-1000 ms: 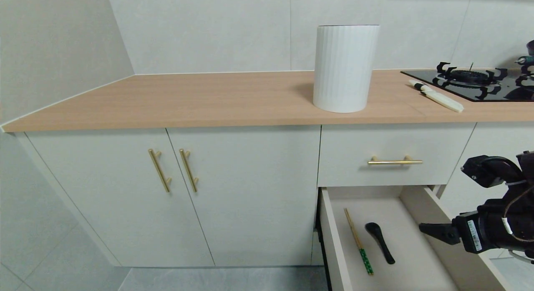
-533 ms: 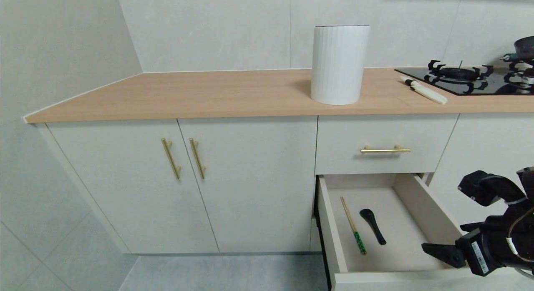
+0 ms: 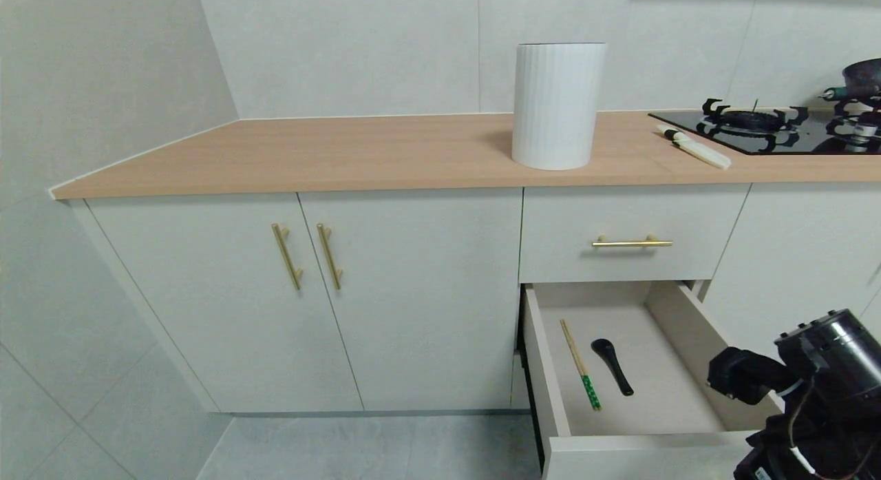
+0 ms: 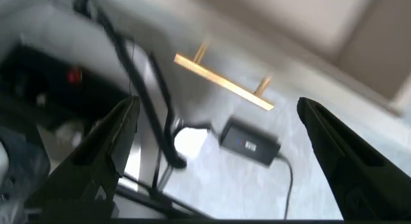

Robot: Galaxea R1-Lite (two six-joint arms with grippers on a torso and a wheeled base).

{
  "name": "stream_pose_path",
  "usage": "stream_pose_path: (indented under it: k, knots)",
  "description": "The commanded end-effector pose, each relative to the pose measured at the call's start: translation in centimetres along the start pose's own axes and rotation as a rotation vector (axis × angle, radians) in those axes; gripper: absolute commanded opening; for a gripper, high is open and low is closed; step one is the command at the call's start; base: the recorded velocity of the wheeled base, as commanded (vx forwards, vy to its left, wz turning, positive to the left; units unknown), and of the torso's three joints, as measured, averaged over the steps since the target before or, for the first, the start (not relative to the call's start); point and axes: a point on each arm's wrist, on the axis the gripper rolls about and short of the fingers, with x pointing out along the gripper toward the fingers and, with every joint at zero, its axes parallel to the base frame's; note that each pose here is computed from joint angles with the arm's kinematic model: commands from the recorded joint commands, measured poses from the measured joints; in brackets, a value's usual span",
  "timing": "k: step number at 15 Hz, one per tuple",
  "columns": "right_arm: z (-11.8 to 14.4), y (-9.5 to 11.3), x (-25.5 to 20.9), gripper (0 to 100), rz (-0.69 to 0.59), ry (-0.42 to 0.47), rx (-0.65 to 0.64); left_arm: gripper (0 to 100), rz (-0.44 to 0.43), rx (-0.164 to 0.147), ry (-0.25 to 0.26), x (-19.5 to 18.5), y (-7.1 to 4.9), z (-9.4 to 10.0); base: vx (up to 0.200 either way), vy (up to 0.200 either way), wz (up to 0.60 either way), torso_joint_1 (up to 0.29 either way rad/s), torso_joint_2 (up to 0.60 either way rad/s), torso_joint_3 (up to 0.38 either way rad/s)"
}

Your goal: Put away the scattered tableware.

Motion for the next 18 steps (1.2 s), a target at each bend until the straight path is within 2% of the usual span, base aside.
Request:
stream_pose_path:
  k: [1, 3, 7, 10, 18]
  knots:
    - [-0.1, 0.4, 3.6, 100, 0.022, 0.17, -0.017, 100, -0.001, 0.0, 0.001, 0.0, 0.0, 0.0, 0.0, 0.0, 0.0, 0.0, 0.0, 0.0]
    - [-0.2, 0.4, 4.5, 100, 0.024, 0.207, -0.017, 100, -0.001, 0.0, 0.001, 0.0, 0.0, 0.0, 0.0, 0.0, 0.0, 0.0, 0.0, 0.0]
    - [0.2, 0.3, 5.6, 100, 0.016, 0.197, -0.002, 100, -0.001, 0.0, 0.001, 0.0, 0.0, 0.0, 0.0, 0.0, 0.0, 0.0, 0.0, 0.0]
    - [0.9, 0.1, 7.3, 100, -0.027, 0.2, 0.086, 100, 0.001, 0.0, 0.001, 0.0, 0.0, 0.0, 0.0, 0.0, 0.0, 0.0, 0.0, 0.0]
    - [3.8, -0.5, 9.0, 100, -0.109, 0.133, 0.301, 100, -0.001, 0.0, 0.001, 0.0, 0.0, 0.0, 0.0, 0.0, 0.0, 0.0, 0.0, 0.0]
